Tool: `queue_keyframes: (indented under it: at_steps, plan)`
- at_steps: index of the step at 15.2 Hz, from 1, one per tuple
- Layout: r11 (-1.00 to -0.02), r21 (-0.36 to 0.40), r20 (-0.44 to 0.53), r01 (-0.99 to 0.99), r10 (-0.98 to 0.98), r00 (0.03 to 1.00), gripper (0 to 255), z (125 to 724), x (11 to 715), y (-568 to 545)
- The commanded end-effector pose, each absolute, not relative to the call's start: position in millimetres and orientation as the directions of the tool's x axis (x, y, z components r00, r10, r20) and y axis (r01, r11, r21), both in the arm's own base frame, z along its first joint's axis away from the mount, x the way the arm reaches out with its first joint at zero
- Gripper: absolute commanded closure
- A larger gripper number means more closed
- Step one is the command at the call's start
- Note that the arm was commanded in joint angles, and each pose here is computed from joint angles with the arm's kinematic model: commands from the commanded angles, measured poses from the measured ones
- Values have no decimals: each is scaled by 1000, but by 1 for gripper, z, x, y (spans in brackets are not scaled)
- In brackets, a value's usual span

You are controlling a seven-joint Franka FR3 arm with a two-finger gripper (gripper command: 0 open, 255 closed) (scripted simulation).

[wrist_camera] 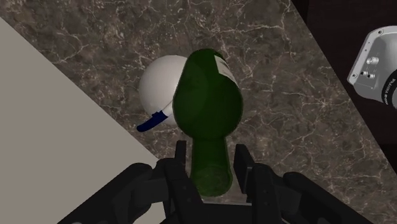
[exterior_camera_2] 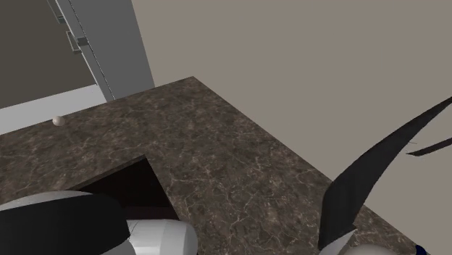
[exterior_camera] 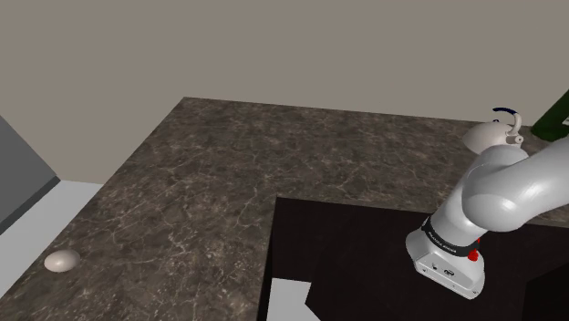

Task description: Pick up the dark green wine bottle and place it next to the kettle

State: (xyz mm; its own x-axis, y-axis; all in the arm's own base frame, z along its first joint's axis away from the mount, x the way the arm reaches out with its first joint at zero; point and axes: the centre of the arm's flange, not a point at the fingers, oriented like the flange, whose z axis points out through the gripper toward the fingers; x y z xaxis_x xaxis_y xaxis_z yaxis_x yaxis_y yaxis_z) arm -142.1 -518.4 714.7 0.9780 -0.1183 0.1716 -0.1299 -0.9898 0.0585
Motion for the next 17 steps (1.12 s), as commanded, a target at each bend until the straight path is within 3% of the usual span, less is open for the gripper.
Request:
queue_keyframes:
  at_steps: [1,17]
  plan:
    - [-990,59,172,-130,-118,978,255,704,-142,-518]
    - [-990,59,172,-130,-118,978,255,619,-142,-518]
